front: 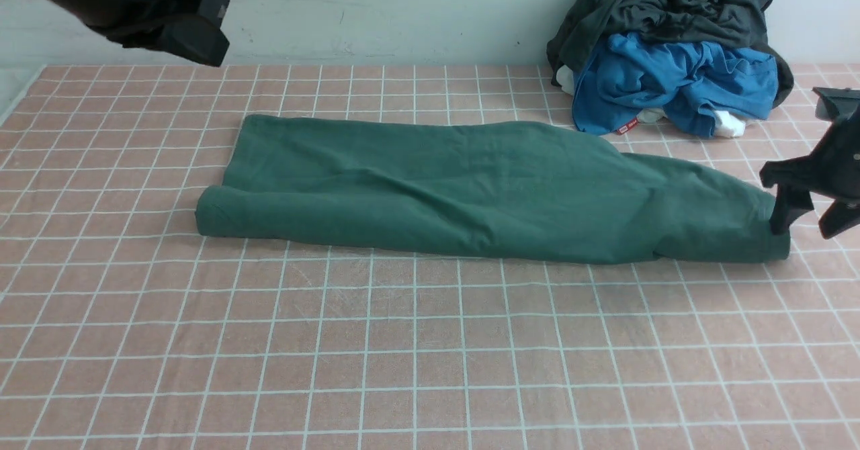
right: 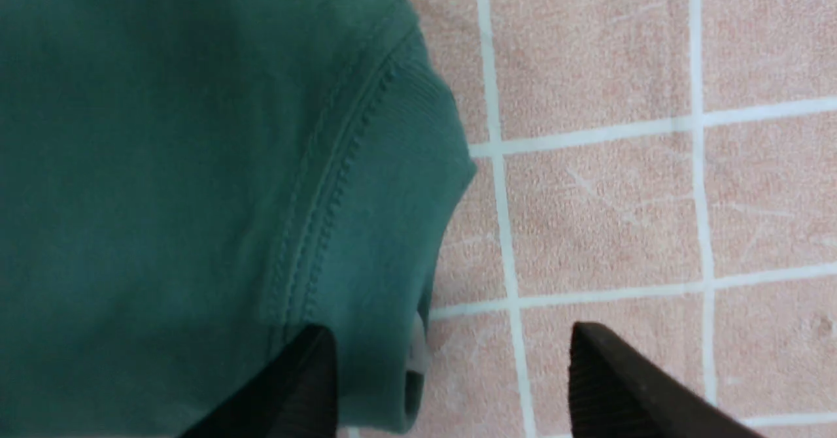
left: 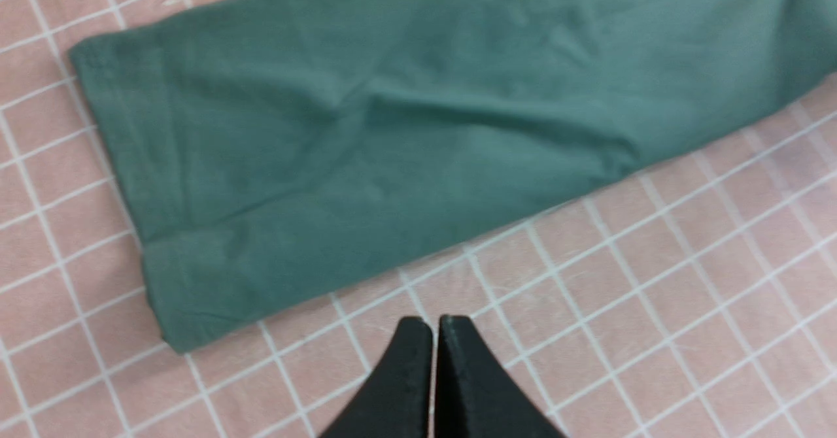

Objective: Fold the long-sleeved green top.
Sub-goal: Use the right arm to clamp the right edge of the fabric, then use the right arm to drag the right edge of the fabric to the left and folds it over the left edge

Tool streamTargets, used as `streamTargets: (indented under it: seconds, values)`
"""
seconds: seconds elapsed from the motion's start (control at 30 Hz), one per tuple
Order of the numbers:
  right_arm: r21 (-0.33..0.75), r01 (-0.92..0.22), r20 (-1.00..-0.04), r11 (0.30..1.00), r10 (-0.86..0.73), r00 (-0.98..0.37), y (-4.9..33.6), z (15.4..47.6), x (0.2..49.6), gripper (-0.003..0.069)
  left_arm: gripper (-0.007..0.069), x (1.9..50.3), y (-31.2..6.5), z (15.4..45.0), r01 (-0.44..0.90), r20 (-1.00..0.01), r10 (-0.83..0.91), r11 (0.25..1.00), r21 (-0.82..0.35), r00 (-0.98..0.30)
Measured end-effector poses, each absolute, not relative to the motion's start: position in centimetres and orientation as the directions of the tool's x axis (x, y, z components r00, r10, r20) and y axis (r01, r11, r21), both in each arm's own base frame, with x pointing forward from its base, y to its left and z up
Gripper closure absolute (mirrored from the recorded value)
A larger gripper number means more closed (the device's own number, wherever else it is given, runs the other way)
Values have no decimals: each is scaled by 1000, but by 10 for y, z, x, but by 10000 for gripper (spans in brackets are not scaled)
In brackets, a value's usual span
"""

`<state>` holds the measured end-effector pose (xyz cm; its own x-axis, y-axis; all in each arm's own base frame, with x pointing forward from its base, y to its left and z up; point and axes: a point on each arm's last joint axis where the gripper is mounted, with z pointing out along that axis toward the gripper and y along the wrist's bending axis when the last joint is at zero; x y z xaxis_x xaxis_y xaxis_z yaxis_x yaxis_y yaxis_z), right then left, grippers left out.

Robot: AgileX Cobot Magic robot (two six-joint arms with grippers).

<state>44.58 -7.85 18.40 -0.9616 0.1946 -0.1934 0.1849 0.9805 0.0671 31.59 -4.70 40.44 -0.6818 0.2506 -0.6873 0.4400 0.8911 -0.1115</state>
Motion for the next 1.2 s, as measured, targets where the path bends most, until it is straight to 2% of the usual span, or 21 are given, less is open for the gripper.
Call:
streamTargets:
  seconds: [0.07, 0.13, 0.2, 0.27, 0.33, 0.4, 0.53, 0.6, 0.63, 0.67, 0.73, 0.87, 1.0, 1.13, 1.2]
  values:
    - [114, 206, -217, 972, 227, -949, -77, 181, 450, 136, 628, 292, -45, 399, 420, -715, 226, 902, -103, -662]
    - [157, 222, -221, 962, 253, -942, -73, 173, 454, 123, 628, 268, -42, 390, 394, -741, 203, 914, -90, -640]
    - [171, 225, -209, 959, 258, -943, -69, 163, 457, 138, 628, 249, -39, 383, 374, -762, 191, 924, -72, -619]
    - [162, 233, -188, 959, 262, -947, -67, 153, 458, 186, 628, 224, -35, 376, 362, -777, 198, 931, -41, -598]
    - [156, 237, -193, 959, 265, -945, -68, 153, 458, 207, 628, 213, -33, 370, 358, -774, 210, 934, -23, -597]
    - [148, 242, -191, 959, 268, -944, -68, 152, 458, 263, 628, 187, -29, 360, 349, -770, 241, 937, 25, -590]
    - [149, 179, -197, 972, 207, -958, -67, 152, 458, 382, 628, 162, -23, 346, 324, -755, 262, 944, 70, -600]
    - [152, 117, -197, 981, 146, -969, -65, 154, 458, 516, 628, 151, -19, 337, 294, -739, 263, 951, 92, -620]
    - [149, 102, -199, 983, 131, -971, -65, 156, 459, 551, 628, 149, -17, 334, 284, -734, 261, 954, 96, -628]
    - [136, 75, -207, 988, 103, -973, -66, 162, 459, 598, 628, 144, -15, 328, 263, -723, 256, 959, 106, -642]
    - [95, 47, -220, 994, 67, -973, -69, 175, 461, 640, 628, 140, -12, 321, 233, -706, 243, 966, 113, -665]
    - [-9, 26, -305, 1000, 22, -952, -81, 231, 469, 648, 628, 138, -6, 297, 153, -674, 184, 983, 105, -715]
    - [-45, 59, -431, 997, 34, -902, -85, 277, 477, 648, 628, 142, -6, 284, 103, -714, 124, 992, 73, -689]
    - [-8, 8, -557, 1000, 2, -830, -46, 324, 483, 648, 628, 146, -8, 283, 69, -760, 52, 998, 10, -648]
    - [32, -73, -605, 997, -39, -795, -5, 342, 484, 649, 628, 147, -9, 284, 64, -771, 33, 998, -10, -636]
